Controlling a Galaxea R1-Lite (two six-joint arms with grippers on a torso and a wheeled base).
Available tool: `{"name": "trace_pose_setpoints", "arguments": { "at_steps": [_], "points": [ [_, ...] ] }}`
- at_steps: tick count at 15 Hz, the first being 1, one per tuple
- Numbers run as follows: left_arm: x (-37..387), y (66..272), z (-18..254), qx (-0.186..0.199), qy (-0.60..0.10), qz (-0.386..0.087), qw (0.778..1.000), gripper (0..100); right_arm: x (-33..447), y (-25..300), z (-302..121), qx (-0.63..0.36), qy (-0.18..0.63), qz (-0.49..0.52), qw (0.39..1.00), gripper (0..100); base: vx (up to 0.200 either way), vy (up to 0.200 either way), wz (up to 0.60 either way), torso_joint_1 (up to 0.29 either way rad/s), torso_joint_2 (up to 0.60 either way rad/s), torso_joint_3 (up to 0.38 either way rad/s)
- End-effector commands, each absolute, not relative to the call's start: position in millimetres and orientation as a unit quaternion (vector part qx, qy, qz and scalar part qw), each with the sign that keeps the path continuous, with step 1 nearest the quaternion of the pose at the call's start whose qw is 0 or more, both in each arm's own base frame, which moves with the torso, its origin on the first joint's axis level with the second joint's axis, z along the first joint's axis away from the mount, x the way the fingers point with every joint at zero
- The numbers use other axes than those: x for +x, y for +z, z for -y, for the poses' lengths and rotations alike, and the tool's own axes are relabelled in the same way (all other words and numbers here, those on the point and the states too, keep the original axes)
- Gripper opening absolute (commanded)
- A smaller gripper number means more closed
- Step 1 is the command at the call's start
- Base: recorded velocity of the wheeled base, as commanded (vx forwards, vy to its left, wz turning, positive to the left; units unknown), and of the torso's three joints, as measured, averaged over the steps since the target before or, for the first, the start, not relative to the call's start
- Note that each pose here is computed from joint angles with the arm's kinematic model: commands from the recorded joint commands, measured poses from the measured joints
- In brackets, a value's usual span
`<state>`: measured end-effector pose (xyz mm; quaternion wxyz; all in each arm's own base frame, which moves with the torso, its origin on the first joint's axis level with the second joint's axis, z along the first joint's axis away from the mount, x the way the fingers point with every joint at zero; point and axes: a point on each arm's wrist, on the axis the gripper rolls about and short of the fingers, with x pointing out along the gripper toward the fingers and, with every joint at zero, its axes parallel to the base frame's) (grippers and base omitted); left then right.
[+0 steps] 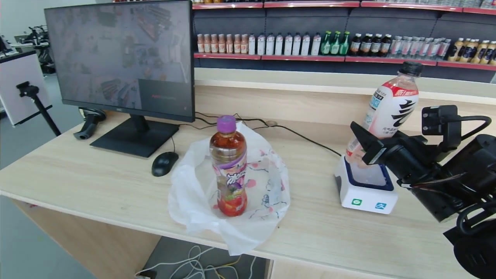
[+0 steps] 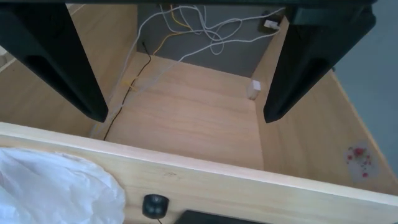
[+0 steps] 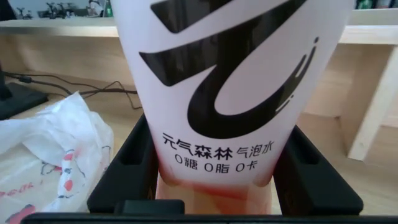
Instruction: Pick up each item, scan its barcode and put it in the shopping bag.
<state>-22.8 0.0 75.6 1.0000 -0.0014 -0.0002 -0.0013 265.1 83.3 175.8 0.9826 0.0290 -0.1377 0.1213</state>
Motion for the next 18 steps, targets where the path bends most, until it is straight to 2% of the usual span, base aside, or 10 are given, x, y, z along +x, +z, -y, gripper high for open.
{"name": "trace_pose_setpoints", "arguments": {
  "at_steps": [1, 6, 9, 12, 18],
  "points": [
    [-23, 76, 0, -0.002, -0.002, 0.001, 1.0, 100, 265, 179, -83, 0.03, 0.121, 0.144, 0.982, 0, 0.0, 0.0, 0.6, 0.002, 0.0, 0.002],
    [-23, 76, 0, -0.002, -0.001, 0.001, 1.0, 100, 259, 190, -75, 0.017, 0.126, 0.165, 0.978, 0, 0.0, 0.0, 0.0, 0.0, 0.0, 0.0],
    [-23, 76, 0, -0.002, -0.001, 0.001, 1.0, 100, 253, 204, -32, -0.116, 0.172, 0.21, 0.956, 0, 0.0, 0.0, 0.0, 0.0, 0.0, 0.0],
    [-23, 76, 0, -0.002, -0.002, 0.001, 1.0, 100, 242, 189, -3, -0.244, 0.182, 0.198, 0.932, 0, 0.0, 0.0, 0.0, 0.0, 0.0, 0.0],
    [-23, 76, 0, -0.002, -0.002, 0.001, 1.0, 100, 228, 171, -5, -0.341, 0.207, 0.19, 0.897, 0, 0.0, 0.0, 0.0, 0.0, 0.0, 0.0]
  ]
}}
